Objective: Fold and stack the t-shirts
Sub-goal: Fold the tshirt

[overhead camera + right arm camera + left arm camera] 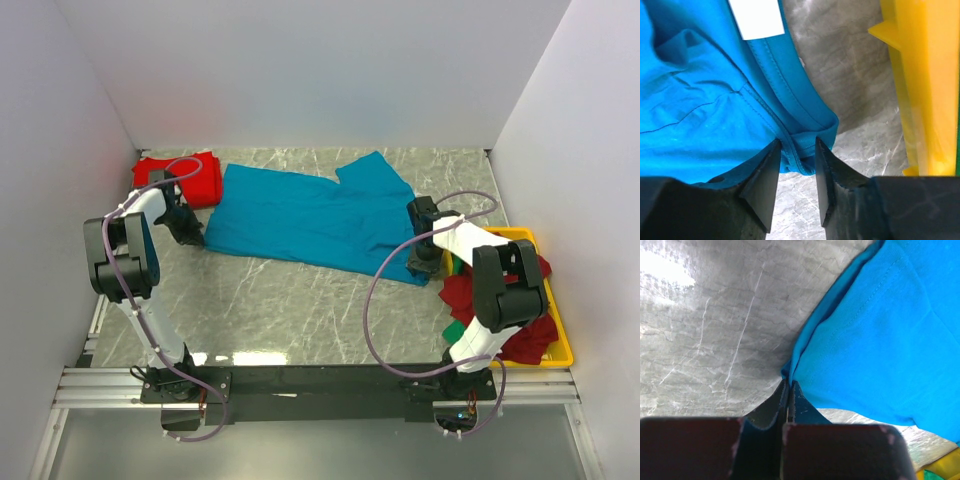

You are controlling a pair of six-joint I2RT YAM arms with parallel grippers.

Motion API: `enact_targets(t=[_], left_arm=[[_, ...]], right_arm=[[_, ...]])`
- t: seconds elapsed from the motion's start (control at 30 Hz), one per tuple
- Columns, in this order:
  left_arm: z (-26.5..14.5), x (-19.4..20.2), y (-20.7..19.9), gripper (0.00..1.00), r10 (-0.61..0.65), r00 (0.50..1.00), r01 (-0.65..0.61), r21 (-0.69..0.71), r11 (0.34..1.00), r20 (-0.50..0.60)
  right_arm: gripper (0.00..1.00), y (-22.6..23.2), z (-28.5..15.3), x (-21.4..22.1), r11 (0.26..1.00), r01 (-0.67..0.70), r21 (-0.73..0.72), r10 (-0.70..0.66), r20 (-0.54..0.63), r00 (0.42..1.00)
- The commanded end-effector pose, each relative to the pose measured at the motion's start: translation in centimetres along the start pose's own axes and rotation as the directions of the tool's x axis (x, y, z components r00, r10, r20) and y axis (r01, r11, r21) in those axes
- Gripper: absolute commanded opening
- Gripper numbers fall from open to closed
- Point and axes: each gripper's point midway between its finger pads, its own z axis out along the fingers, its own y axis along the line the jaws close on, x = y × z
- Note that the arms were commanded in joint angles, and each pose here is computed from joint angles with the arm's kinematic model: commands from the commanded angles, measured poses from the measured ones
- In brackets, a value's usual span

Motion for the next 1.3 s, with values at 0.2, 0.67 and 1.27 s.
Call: enact_targets(t=[0.2,0.67,1.27], left_arm=[[-0.9,-1.8,-0.5,0.01,0.026,0.999,-0.027,0.013,1.000,0.045],[-2.0,-2.3,2.4,0.01,0.045,0.994,-0.034,-0.111,0.993,0.102],[-6.0,-2.8,0.7,0.57,0.038,0.986,-0.025,-0.082,0.996,0.162]], right_arm=[[0.21,-0.4,1.0,0.1,1.000,0.005,0.028,-0.004,-0.012,1.000],[0.00,-3.6,-0.3,0.2,0.987,0.021,0.161,-0.021,-0.006,1.000],[0.41,-0.8,-6.7,-2.9,1.000,0.003,-0.028,-0.001,0.081,0.997]])
